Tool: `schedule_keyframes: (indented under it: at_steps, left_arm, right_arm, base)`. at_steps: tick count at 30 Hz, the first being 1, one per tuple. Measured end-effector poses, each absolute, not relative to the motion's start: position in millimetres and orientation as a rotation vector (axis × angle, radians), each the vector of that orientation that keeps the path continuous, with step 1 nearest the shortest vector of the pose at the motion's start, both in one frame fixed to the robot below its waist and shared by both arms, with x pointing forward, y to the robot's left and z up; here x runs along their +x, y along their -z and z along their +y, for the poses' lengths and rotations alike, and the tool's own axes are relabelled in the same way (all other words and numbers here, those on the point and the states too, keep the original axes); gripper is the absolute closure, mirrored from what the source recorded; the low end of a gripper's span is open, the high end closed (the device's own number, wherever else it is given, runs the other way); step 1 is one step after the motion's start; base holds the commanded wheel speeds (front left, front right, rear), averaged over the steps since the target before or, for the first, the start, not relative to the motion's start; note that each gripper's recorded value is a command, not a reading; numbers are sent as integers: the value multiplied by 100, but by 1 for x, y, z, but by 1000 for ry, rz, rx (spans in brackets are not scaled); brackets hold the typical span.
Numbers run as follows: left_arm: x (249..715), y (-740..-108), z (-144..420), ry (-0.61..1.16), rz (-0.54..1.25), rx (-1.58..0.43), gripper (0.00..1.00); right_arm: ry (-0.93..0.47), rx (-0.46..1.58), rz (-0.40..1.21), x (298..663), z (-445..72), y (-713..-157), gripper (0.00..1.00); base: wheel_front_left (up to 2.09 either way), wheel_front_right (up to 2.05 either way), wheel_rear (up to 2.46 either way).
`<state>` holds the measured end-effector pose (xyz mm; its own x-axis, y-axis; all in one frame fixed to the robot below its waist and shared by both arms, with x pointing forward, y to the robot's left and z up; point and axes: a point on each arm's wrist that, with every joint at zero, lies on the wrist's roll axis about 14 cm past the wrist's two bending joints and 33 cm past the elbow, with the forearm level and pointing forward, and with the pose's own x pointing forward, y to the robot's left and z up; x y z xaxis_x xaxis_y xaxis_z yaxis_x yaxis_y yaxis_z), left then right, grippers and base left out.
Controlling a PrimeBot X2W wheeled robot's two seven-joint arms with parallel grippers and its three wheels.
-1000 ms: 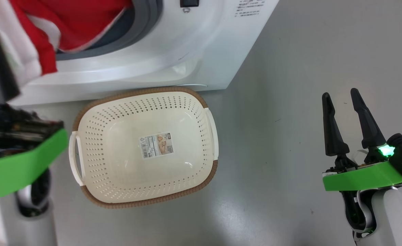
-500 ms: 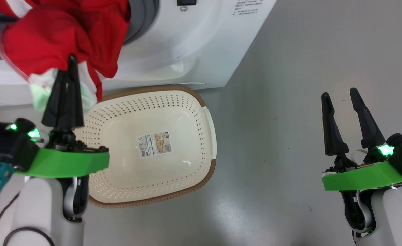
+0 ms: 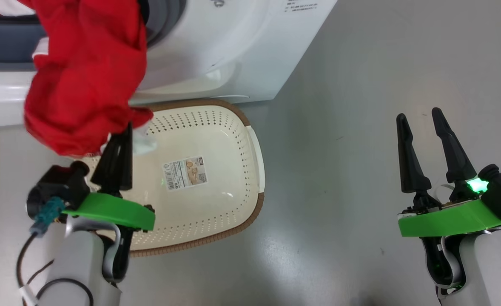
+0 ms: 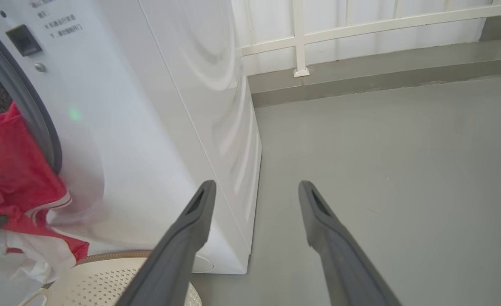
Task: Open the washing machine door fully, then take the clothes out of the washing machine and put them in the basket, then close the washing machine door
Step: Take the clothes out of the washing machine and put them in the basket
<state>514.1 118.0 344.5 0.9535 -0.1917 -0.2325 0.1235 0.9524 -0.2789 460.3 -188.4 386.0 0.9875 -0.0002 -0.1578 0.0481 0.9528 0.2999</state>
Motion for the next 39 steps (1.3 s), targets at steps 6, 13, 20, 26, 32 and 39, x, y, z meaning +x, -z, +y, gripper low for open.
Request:
schedule_keyframes:
  at_steps: [6, 13, 20, 26, 32, 39]
  left_arm:
    - [502, -308, 107, 195, 382, -255, 100]
    - [501, -282, 98, 227, 463, -248, 100]
    - [507, -273, 96, 231, 483, -255, 74]
    - [509, -277, 102, 221, 472, -247, 0]
    - [516, -292, 108, 206, 427, -251, 0]
    - [522, -320, 112, 187, 345, -271, 0]
  right_arm:
    - [23, 306, 166, 462, -188, -381, 0]
    - [34, 303, 179, 463, -192, -374, 0]
    - [35, 301, 179, 468, -192, -371, 0]
    - [31, 304, 174, 468, -191, -373, 0]
    - [24, 308, 162, 470, -188, -378, 0]
    - [8, 313, 142, 473, -183, -385, 0]
  base:
    - [0, 0, 0]
    - [0, 0, 0]
    - [0, 0, 0]
    - [0, 0, 0]
    - [0, 0, 0]
    - [0, 0, 0]
